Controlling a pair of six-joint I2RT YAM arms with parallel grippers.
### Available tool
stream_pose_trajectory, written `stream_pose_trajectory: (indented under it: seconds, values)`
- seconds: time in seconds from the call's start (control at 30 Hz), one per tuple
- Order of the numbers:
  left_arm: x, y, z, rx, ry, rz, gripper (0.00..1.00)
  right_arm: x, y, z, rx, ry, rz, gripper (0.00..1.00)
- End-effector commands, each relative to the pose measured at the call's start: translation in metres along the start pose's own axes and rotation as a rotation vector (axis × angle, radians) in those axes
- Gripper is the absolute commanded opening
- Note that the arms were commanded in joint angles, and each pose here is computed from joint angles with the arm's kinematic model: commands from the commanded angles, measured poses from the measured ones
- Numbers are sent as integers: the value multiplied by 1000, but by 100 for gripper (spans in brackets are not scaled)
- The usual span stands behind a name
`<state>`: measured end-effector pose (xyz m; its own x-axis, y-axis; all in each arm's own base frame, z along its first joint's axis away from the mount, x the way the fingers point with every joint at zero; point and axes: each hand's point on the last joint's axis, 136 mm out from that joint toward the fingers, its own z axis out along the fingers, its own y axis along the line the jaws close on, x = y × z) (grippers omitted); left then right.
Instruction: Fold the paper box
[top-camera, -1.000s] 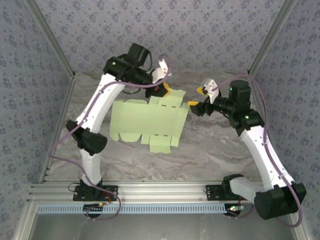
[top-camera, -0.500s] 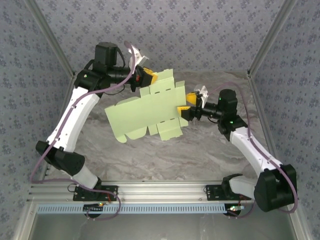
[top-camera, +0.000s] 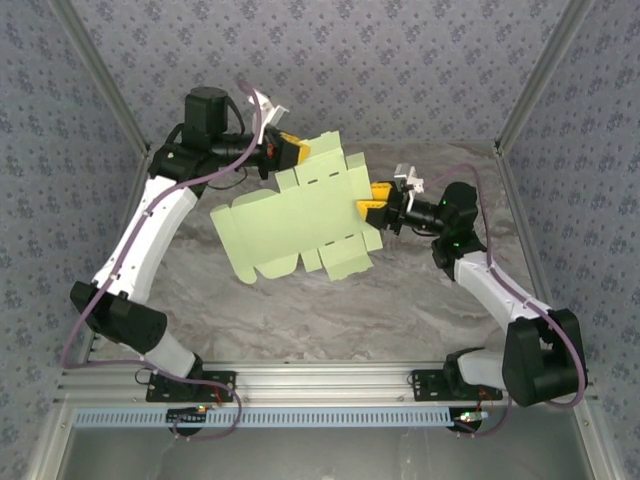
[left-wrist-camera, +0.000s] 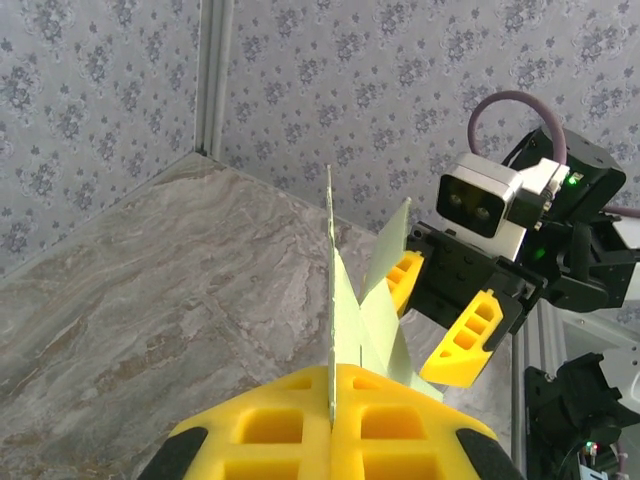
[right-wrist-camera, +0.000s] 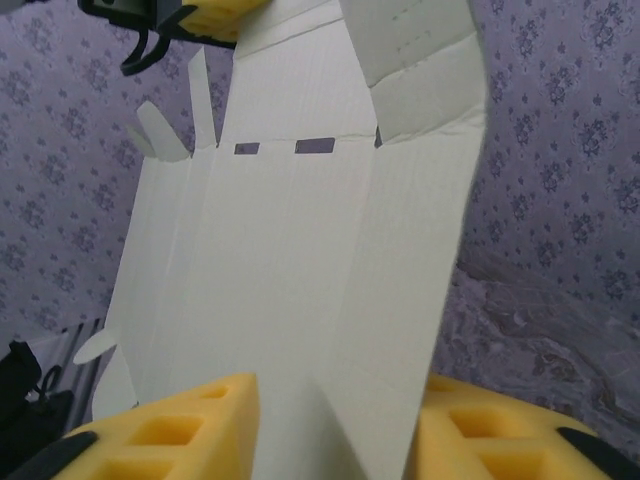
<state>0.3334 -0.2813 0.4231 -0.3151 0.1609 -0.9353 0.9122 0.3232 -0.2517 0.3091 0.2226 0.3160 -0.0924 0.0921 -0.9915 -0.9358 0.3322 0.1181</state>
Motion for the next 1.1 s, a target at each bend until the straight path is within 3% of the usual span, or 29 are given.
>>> stream_pose_trajectory:
  seconds: [0.0,0.17,0.3,0.4,0.53,0.67,0.77,1.07]
  values:
    - [-20,-15,-14,23,-68,41,0,-8,0,1,-11,-40,1,31]
    - [-16,-10,-13,14,-66,28,0,-10,-6,4,17,-50,12,10]
    - [-12,-4,-12,1,-68,8,0,-9,-6,8,12,-32,16,0]
    - [-8,4,-13,-29,-69,-7,5,-1,-8,6,13,26,15,0]
    - [1,15,-17,-95,-67,8,30,16,-1,-2,-34,182,28,0]
    - [16,45,-31,-307,-92,-21,52,25,8,-8,-89,317,48,0]
    - [25,59,-48,-410,-168,-92,60,21,14,-11,-127,351,79,0]
    - [42,51,-91,-576,-249,-147,64,4,10,-9,-72,406,153,0]
